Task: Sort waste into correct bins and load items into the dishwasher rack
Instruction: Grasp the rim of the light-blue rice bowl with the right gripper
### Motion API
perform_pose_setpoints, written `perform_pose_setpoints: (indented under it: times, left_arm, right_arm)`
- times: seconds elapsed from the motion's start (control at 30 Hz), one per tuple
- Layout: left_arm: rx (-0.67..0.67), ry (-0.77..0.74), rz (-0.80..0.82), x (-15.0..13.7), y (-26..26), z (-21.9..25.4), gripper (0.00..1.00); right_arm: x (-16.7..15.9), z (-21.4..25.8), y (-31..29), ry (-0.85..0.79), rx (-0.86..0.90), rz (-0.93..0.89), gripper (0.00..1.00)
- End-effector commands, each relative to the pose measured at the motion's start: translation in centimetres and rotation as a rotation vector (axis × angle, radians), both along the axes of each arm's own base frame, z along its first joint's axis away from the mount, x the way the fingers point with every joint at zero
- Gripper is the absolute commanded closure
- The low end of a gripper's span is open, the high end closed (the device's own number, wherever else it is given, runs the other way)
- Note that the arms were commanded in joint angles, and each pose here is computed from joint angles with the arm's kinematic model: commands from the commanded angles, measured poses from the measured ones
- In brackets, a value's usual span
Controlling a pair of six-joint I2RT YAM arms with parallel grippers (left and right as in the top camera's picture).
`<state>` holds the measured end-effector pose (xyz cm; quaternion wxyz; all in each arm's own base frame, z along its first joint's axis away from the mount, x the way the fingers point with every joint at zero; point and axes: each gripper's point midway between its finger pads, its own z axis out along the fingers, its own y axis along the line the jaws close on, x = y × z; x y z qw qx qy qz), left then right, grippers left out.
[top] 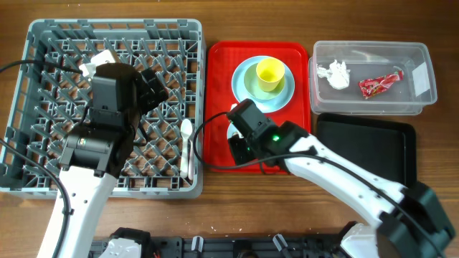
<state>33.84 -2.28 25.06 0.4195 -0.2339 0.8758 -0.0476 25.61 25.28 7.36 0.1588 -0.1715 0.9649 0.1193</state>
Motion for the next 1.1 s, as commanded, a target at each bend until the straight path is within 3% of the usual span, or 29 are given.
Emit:
perform_pose_setpoints:
  times: [0.0, 0.27, 0.4, 0.5, 0.53, 0.57, 0.63, 0.8, 0.9, 1.07]
  left_arm:
    - [0.008, -0.01, 0.01, 0.1, 0.3, 0.4, 0.0]
    - [0.008, -0.01, 0.01, 0.1, 0.3, 0.4, 0.0]
    - [0.008, -0.01, 0.01, 0.1, 0.3, 0.4, 0.0]
    - [0.008, -0.01, 0.01, 0.1, 0.3, 0.4, 0.0]
    - [0.008, -0.01, 0.01, 0.1, 0.3, 0.4, 0.0]
    - [0.008, -0.01, 0.01, 0.1, 0.3, 0.4, 0.0]
    - [0.008, -0.01, 0.01, 0.1, 0.3, 0.4, 0.0]
    - [0.008, -0.01, 0.01, 0.1, 0.3, 0.4, 0.0]
    - [0.008, -0.01, 0.01, 0.1, 0.3, 0.4, 0.0]
    - [0.008, -0.01, 0.01, 0.1, 0.3, 0.4, 0.0]
  right_arm:
    - [2.2, -4.5, -3.2, 0.015, -0.155, -0.144, 0.87]
    - [1.9, -5.4, -16.6, 0.162, -0.46, -0.498, 0.87]
    - [2.7, -5.2, -16.2, 0.194, -0.379, -0.401, 0.82]
    - [3.6, -1.1, -13.4, 0.168, -0.219, -0.339, 0.8]
    - [3.4, 1.1, -11.5, 0.165, -0.111, -0.274, 0.76]
    - [2.8, 2.9, -9.9, 0.157, -0.015, -0.183, 0.67]
    - [1.7, 4.4, -9.9, 0.144, 0.004, -0.123, 0.35]
    - [0.5, 0.4, -9.4, 0.175, -0.007, -0.097, 0.37]
    - [-1.0, -2.5, -8.0, 0.165, -0.008, -0.04, 0.45]
    - [-1.1, -5.3, -8.3, 0.117, -0.01, -0.103, 0.56]
